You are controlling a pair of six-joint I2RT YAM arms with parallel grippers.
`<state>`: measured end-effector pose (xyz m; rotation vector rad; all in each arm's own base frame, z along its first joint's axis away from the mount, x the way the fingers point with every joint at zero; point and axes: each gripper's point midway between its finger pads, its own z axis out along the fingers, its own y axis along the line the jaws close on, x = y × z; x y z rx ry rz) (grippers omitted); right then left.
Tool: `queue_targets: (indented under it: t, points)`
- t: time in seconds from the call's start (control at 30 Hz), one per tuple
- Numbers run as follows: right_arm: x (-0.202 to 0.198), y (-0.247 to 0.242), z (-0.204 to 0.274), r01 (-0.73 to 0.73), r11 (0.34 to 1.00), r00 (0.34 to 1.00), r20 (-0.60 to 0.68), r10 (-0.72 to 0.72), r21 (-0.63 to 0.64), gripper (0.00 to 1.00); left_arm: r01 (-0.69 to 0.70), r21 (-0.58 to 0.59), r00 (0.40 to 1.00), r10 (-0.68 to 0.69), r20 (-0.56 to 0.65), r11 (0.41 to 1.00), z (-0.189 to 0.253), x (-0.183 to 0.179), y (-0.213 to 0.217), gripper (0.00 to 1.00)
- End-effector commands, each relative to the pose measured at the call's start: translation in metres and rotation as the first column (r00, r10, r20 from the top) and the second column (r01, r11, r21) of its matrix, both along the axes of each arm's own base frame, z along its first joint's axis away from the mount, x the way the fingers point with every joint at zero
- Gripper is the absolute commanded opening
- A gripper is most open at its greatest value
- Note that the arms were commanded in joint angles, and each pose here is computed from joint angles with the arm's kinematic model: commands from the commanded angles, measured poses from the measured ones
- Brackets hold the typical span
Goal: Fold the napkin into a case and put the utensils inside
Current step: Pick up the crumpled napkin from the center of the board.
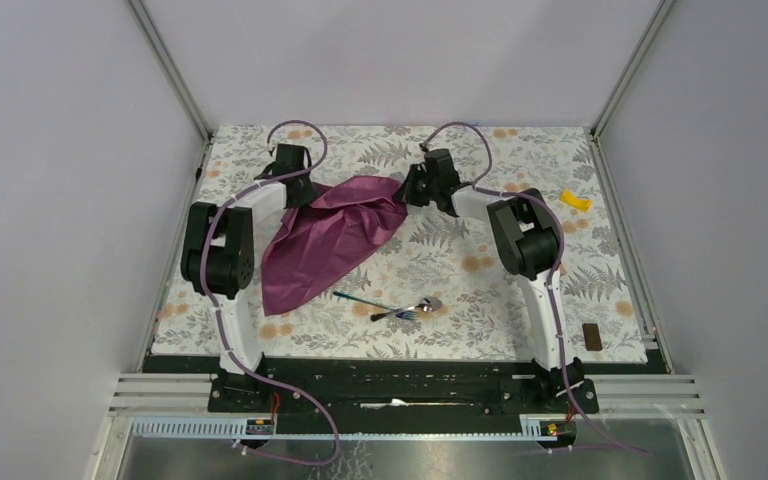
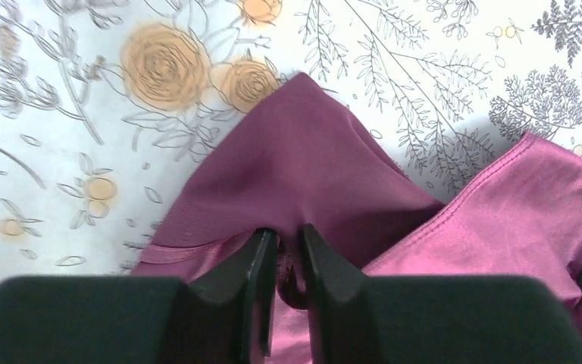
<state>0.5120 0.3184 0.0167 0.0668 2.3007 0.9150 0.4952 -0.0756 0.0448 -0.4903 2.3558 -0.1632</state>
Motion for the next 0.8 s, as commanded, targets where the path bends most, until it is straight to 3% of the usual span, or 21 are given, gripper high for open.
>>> queue_targets:
  t: [0.0, 0.03, 0.1, 0.23, 0.4, 0.6, 0.77]
  points:
    - [-0.013, 0.024, 0.061, -0.104, 0.994, 0.985, 0.134, 0.108, -0.031, 0.0, -0.049, 0.03, 0.985, 0.044, 0.167, 0.998, 0.084, 0.013, 0.017, 0.12]
    - [-0.02, 0.029, 0.073, -0.121, 0.992, 0.979, 0.159, 0.126, -0.04, 0.0, -0.054, 0.042, 0.981, 0.046, 0.186, 0.998, 0.099, 0.009, 0.02, 0.05]
    - [-0.04, 0.043, 0.099, -0.18, 0.981, 0.957, 0.219, 0.19, -0.067, 0.0, -0.069, 0.06, 0.97, 0.053, 0.238, 0.996, 0.137, -0.006, 0.027, 0.01]
    - [-0.085, 0.059, 0.148, -0.247, 0.953, 0.908, 0.3, 0.291, -0.176, 0.0, -0.103, 0.118, 0.948, 0.061, 0.313, 0.988, 0.201, -0.048, 0.046, 0.01]
    - [-0.145, 0.064, 0.22, -0.316, 0.937, 0.848, 0.398, 0.349, -0.15, 0.0, -0.171, 0.15, 0.889, 0.087, 0.45, 0.974, 0.29, -0.119, 0.071, 0.0]
    - [-0.2, 0.066, 0.3, -0.392, 0.917, 0.769, 0.519, 0.373, -0.078, 0.0, -0.297, 0.113, 0.715, 0.142, 0.685, 0.948, 0.387, -0.208, 0.103, 0.0]
    - [-0.21, 0.062, 0.347, -0.393, 0.919, 0.742, 0.597, 0.305, 0.019, 0.0, -0.403, 0.076, 0.568, 0.185, 0.802, 0.912, 0.44, -0.246, 0.126, 0.0]
